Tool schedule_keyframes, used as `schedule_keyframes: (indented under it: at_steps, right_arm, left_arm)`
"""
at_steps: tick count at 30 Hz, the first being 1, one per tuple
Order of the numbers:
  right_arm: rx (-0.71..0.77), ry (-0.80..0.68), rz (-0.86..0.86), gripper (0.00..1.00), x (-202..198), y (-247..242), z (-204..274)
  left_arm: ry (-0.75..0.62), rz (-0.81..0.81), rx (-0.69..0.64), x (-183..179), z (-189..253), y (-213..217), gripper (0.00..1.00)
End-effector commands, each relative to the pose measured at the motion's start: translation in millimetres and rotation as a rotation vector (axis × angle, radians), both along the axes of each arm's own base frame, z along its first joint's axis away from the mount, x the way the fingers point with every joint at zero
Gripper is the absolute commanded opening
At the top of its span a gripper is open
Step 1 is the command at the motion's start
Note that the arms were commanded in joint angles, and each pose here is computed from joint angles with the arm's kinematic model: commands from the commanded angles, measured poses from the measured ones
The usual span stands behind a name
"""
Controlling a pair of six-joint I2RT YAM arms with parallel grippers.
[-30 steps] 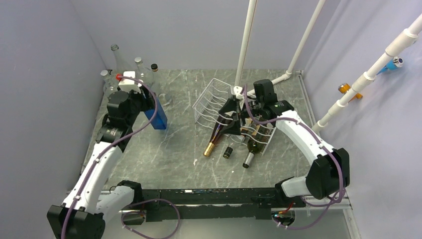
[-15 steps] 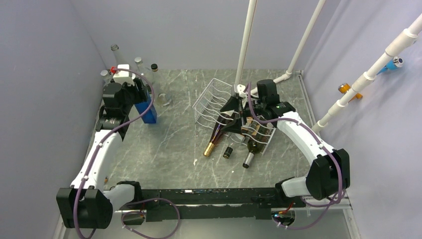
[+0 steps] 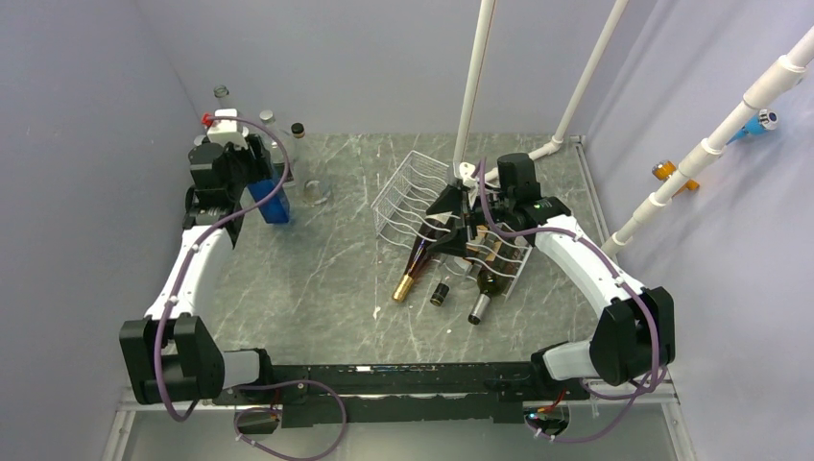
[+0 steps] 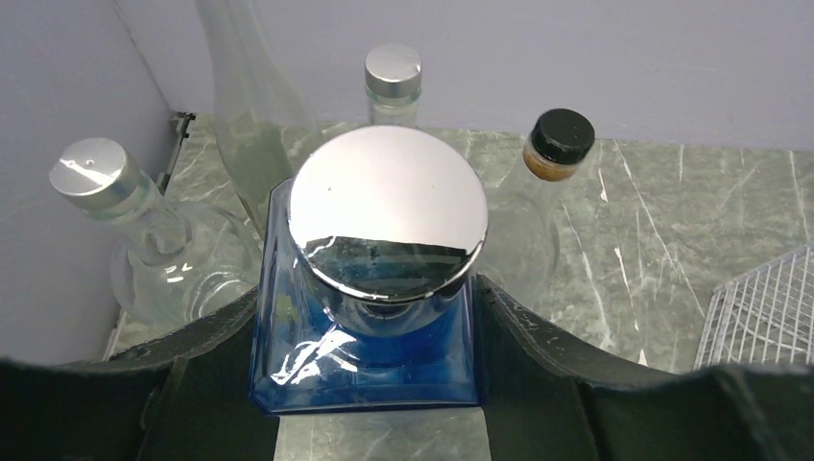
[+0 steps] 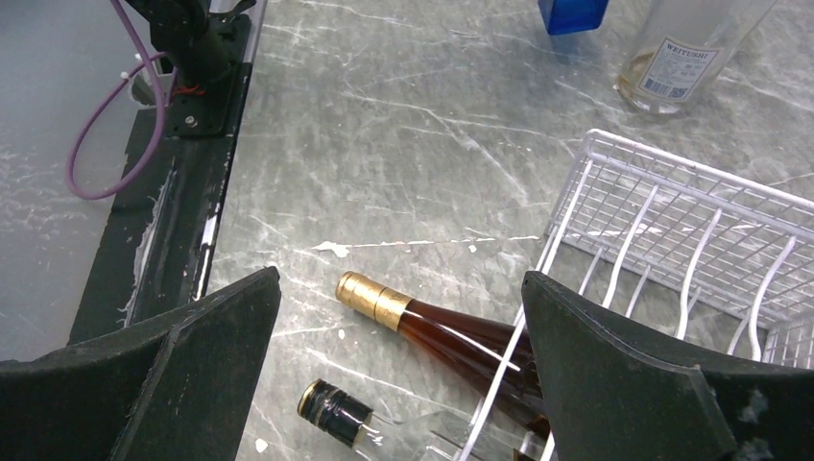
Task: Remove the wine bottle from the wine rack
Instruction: Place the wine bottle at the center of the board.
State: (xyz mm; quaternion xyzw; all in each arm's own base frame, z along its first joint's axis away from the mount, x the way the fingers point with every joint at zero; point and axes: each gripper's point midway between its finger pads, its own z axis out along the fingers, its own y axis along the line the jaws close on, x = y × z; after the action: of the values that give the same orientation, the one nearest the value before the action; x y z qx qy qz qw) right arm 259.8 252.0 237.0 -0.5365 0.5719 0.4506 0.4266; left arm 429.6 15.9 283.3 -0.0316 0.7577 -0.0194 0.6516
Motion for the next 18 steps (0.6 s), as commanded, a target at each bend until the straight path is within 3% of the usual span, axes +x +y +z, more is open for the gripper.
schedule_keyframes:
  at_steps: [1, 18]
  right_arm:
    - [0.046, -0.048, 0.033, 1.00, -5, 0, 15]
    - [0.045, -0.037, 0.033, 1.00, -4, 0, 10]
  left_arm:
    - [-0.362, -0.027, 0.060, 11, 118, 4, 0.00]
    - [-0.381, -0.004, 0.158, 42, 112, 25, 0.00]
